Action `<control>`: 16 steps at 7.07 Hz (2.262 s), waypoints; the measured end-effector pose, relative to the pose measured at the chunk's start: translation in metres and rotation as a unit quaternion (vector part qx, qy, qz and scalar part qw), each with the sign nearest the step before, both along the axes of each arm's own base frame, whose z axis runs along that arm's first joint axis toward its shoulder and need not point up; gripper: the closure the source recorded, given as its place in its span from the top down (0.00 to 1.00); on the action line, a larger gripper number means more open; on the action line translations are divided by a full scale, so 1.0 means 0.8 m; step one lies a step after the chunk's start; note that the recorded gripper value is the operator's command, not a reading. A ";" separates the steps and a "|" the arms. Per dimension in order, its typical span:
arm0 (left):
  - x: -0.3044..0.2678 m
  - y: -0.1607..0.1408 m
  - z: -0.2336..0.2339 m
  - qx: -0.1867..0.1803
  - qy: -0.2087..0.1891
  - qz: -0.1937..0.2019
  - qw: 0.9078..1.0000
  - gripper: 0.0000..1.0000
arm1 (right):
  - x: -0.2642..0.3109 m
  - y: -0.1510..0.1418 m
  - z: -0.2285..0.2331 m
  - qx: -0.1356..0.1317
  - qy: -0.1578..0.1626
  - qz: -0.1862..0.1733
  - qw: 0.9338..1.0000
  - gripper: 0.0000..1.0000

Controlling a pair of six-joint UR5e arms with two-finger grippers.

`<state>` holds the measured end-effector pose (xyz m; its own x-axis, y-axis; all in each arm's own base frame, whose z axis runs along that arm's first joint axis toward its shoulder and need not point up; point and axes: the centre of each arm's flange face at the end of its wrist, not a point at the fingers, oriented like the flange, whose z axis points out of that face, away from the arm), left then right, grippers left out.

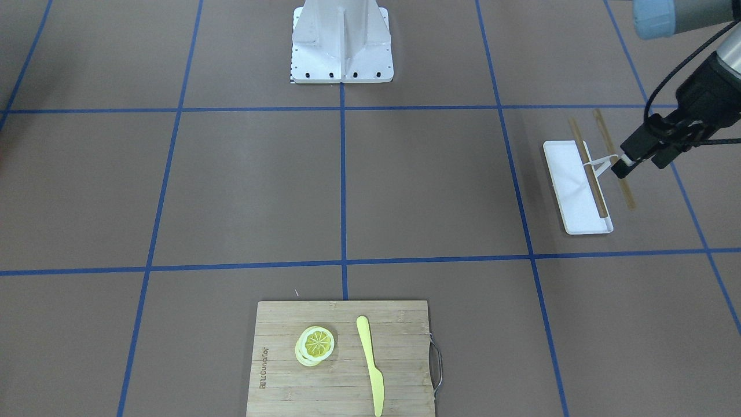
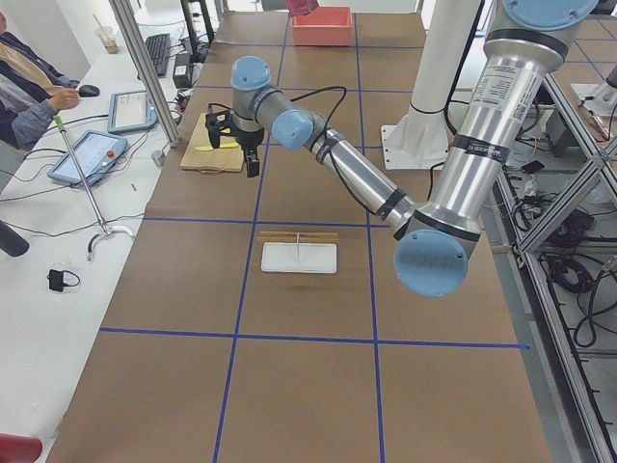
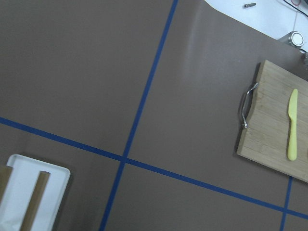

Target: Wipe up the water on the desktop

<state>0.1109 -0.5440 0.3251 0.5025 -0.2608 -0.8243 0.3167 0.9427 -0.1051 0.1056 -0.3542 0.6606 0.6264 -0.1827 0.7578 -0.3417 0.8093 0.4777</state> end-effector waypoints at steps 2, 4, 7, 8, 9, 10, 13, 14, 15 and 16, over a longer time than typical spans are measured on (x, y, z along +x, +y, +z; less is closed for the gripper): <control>-0.026 0.017 0.047 0.009 -0.019 0.015 1.000 0.97 | 0.003 0.055 0.057 -0.026 0.025 -0.009 0.999 0.00; -0.052 0.032 0.082 0.025 -0.036 0.030 0.999 0.97 | 0.000 0.089 0.111 -0.032 0.061 -0.035 0.997 0.00; -0.069 0.039 0.096 0.033 -0.044 0.033 0.998 0.97 | -0.002 0.104 0.136 -0.036 0.089 -0.047 0.994 0.00; -0.070 0.039 0.095 0.034 -0.044 0.034 0.998 0.97 | -0.004 0.101 0.137 -0.040 0.095 -0.050 0.993 0.00; -0.070 0.039 0.095 0.034 -0.044 0.034 0.998 0.97 | -0.005 0.097 0.138 -0.042 0.097 -0.052 0.993 0.00; -0.070 0.039 0.094 0.035 -0.044 0.034 0.998 0.97 | -0.005 0.094 0.137 -0.043 0.098 -0.052 0.993 0.00; -0.070 0.040 0.090 0.038 -0.043 0.033 0.998 0.97 | -0.004 0.086 0.135 -0.044 0.098 -0.052 0.993 0.00; -0.070 0.040 0.089 0.038 -0.043 0.033 0.998 0.97 | -0.004 0.086 0.135 -0.044 0.097 -0.053 0.993 0.00; -0.070 0.040 0.089 0.038 -0.043 0.033 0.998 0.97 | -0.006 0.079 0.126 -0.037 0.095 -0.056 0.993 0.00; -0.071 0.041 0.087 0.040 -0.042 0.033 0.998 0.97 | -0.010 0.057 0.098 -0.024 0.090 -0.063 0.994 0.00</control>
<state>0.0541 -0.5109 0.3948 0.5851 -0.1607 -0.7949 0.2590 0.9659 -0.0046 0.0975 -0.3084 0.7390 0.7274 -0.2357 0.6445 -0.1476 0.8635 0.4824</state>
